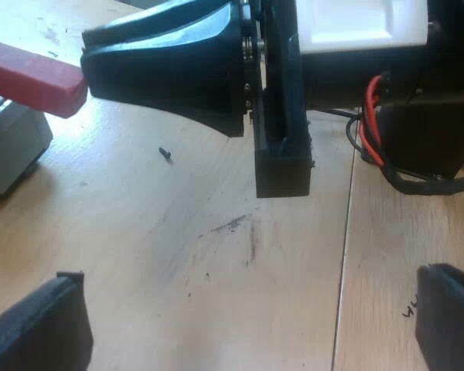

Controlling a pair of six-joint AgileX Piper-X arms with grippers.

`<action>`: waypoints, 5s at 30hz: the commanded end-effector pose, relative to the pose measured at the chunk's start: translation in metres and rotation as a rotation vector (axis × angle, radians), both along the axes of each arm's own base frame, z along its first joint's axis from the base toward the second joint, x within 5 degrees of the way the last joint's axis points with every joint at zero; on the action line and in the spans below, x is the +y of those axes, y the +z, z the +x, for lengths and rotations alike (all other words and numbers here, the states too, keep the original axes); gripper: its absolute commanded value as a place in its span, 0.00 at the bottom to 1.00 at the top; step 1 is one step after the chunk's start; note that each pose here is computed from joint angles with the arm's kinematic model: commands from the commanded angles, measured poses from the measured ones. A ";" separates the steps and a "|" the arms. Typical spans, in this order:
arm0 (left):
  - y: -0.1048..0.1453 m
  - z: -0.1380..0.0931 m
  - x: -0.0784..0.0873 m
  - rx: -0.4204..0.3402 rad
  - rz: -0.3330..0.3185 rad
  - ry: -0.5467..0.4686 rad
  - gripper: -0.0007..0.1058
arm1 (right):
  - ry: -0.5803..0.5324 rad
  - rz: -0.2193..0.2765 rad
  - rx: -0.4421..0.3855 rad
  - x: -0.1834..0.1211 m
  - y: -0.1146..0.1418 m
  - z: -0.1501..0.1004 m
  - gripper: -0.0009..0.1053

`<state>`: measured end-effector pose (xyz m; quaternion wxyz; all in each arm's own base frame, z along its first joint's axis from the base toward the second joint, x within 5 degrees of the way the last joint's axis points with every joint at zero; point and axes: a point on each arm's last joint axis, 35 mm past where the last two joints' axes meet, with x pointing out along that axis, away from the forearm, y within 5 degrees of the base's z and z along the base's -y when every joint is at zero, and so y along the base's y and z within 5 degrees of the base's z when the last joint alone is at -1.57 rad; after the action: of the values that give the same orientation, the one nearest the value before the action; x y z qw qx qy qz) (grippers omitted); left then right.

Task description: Grind coffee beans and then tamp

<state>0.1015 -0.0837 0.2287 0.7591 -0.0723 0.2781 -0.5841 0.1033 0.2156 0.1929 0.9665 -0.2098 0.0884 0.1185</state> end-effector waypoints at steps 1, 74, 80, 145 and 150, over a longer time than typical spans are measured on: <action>0.001 0.000 -0.001 -0.011 -0.007 -0.012 0.83 | -0.157 0.053 -0.088 -0.003 0.015 0.012 0.13; 0.049 -0.035 0.024 -0.331 -0.095 0.164 0.83 | 0.044 0.079 0.718 0.026 0.057 0.059 0.58; 0.049 -0.035 0.024 -0.331 -0.095 0.164 0.83 | 0.079 0.123 0.676 0.026 0.042 0.064 0.58; 0.044 -0.034 0.025 -0.294 -0.045 0.232 0.83 | 0.105 0.095 0.469 0.020 0.029 0.049 0.01; 0.044 -0.034 0.025 -0.294 -0.045 0.232 0.83 | 0.045 0.144 0.490 0.020 0.027 0.042 0.01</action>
<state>0.0687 -0.0587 0.2690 0.8496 -0.0353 0.1513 -0.5040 0.1533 0.2320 0.2133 0.9294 -0.1129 0.3074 0.1700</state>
